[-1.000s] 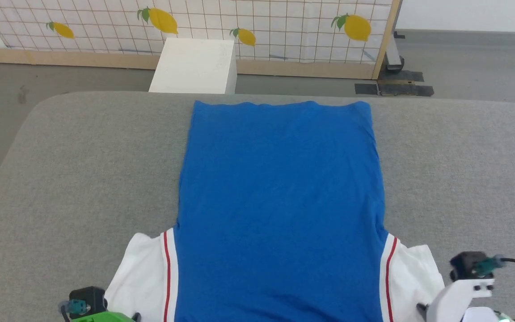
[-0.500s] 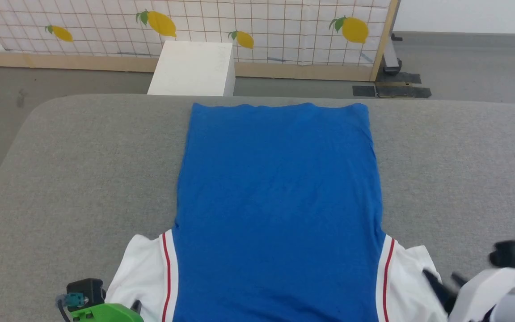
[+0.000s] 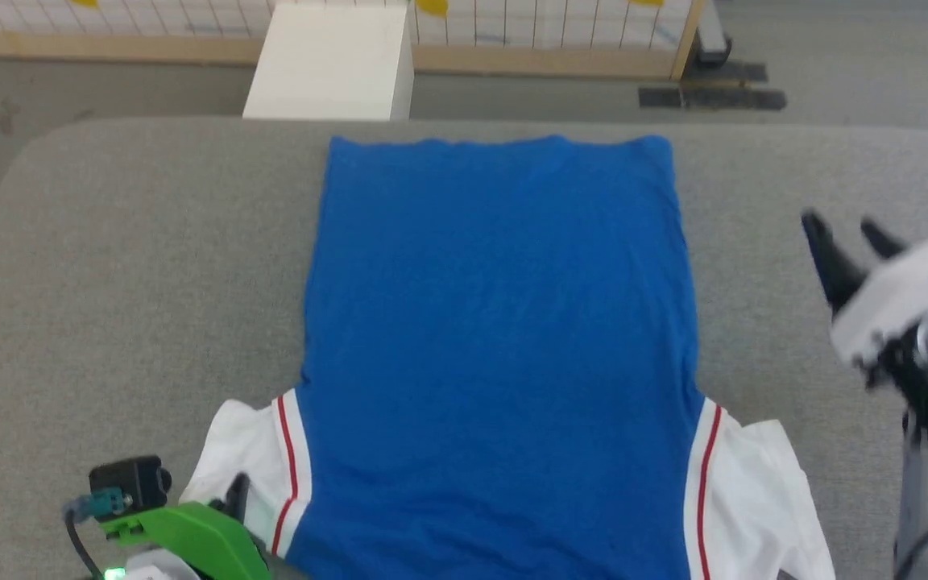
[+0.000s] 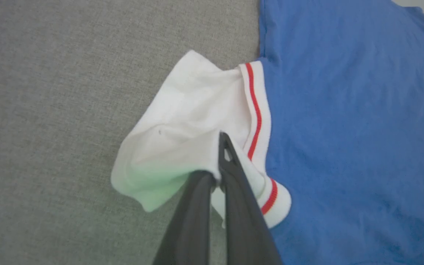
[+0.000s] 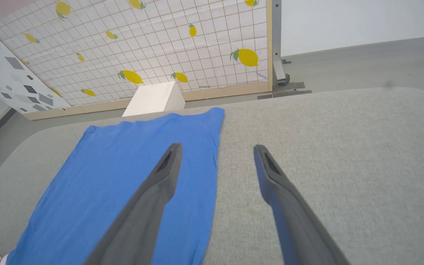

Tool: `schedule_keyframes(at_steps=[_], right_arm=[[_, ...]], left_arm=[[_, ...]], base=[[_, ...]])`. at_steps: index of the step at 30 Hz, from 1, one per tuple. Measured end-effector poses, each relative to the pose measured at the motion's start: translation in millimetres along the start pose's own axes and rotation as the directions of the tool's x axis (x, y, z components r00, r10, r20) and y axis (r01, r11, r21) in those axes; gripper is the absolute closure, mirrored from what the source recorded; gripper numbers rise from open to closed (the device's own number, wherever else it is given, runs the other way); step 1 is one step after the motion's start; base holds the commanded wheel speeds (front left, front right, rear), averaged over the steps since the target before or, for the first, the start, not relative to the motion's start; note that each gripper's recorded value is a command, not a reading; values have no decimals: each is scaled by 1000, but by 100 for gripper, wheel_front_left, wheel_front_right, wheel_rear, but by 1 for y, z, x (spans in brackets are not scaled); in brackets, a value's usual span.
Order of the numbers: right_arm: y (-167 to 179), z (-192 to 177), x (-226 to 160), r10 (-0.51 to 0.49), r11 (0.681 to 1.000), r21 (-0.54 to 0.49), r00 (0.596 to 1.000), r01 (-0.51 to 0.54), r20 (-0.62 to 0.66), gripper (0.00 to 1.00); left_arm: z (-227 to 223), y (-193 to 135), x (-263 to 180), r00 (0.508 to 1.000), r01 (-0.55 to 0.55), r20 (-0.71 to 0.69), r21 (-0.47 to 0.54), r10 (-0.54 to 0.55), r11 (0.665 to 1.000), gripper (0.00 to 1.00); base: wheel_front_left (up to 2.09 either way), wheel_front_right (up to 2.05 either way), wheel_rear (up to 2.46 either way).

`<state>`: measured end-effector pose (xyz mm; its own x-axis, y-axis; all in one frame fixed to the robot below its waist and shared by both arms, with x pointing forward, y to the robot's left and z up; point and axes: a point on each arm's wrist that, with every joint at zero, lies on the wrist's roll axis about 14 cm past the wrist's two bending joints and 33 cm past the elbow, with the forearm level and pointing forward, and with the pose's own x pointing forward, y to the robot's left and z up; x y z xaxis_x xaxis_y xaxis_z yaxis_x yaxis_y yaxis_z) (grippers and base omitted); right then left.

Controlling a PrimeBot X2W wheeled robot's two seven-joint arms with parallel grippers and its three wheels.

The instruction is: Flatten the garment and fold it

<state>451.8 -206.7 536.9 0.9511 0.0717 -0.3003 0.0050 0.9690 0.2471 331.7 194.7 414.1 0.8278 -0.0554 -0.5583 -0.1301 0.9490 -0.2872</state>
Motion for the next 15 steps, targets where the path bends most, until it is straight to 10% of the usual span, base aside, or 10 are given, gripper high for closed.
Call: schedule_keyframes(at_steps=[15], right_arm=[[11, 2, 167, -135, 972, -221, 954, 75, -268, 0]], left_arm=[[7, 1, 39, 999, 9, -48, -81, -13, 997, 100]], base=[[0, 0, 0]])
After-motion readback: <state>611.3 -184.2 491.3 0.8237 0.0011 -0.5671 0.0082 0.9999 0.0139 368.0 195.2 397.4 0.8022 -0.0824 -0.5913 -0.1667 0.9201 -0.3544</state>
